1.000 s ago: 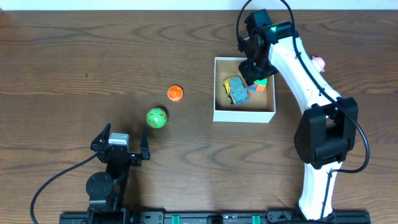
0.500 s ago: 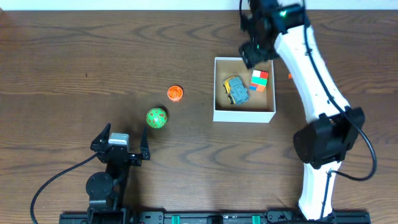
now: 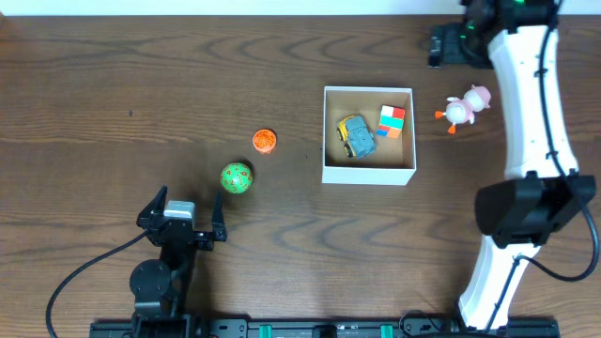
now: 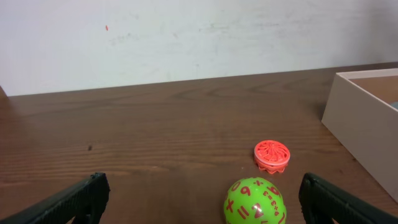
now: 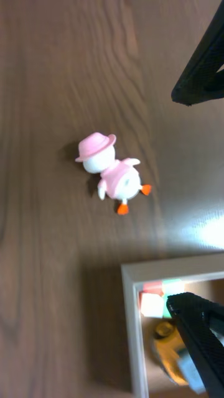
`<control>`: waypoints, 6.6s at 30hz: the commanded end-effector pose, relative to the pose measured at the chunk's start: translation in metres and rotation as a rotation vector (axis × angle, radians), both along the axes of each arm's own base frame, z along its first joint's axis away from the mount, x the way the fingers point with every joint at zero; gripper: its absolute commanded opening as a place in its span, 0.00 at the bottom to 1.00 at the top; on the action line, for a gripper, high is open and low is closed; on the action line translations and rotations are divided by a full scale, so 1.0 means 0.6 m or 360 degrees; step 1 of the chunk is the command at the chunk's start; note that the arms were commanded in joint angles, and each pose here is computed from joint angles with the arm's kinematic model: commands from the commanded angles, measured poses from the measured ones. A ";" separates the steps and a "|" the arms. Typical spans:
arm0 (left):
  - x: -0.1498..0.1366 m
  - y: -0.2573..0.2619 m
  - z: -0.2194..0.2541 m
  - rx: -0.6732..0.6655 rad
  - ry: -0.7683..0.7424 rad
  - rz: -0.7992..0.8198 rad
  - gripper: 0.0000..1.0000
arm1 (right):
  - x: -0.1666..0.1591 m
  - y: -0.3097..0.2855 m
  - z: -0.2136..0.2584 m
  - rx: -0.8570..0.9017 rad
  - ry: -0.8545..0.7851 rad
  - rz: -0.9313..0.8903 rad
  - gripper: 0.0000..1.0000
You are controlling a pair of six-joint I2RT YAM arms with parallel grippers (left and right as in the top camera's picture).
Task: Pack container
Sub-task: 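Move the right gripper to the pink pig and grasp it, then carry the pink pig over the box and lower it inside, then open the right gripper and withdraw it to the right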
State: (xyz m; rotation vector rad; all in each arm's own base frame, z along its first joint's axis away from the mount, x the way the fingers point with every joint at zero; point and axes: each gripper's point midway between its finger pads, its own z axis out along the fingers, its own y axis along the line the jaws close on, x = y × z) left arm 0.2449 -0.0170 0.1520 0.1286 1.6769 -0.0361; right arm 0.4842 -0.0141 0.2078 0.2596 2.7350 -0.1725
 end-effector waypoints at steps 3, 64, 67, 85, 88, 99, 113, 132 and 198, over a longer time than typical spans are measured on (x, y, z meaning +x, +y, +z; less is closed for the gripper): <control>-0.002 -0.006 -0.029 -0.0011 0.0089 -0.0028 0.98 | -0.003 -0.024 -0.097 0.0153 0.0113 -0.0129 0.99; -0.002 -0.006 -0.029 -0.0011 0.0089 -0.0028 0.98 | 0.019 -0.107 -0.242 0.0227 0.0051 -0.0759 0.19; -0.002 -0.006 -0.029 -0.0011 0.0089 -0.0028 0.98 | 0.029 -0.105 -0.197 0.0212 0.0026 -0.0713 0.01; -0.002 -0.006 -0.029 -0.0011 0.0089 -0.0028 0.98 | 0.004 0.089 0.084 0.0108 -0.0128 0.0102 0.15; -0.002 -0.006 -0.029 -0.0011 0.0089 -0.0028 0.98 | -0.011 0.147 0.076 0.0054 -0.0067 0.0340 0.20; -0.002 -0.006 -0.029 -0.0011 0.0089 -0.0028 0.98 | -0.034 0.229 -0.004 -0.0150 0.0160 0.0833 0.24; -0.002 -0.006 -0.029 -0.0011 0.0089 -0.0028 0.98 | -0.070 0.237 -0.108 -0.0095 0.0439 0.0934 0.27; -0.002 -0.006 -0.029 -0.0011 0.0089 -0.0028 0.98 | -0.099 0.277 -0.111 -0.0062 0.0510 0.1193 0.27; -0.002 -0.006 -0.029 -0.0011 0.0089 -0.0029 0.98 | -0.102 0.383 0.092 -0.0138 -0.0112 0.0746 0.99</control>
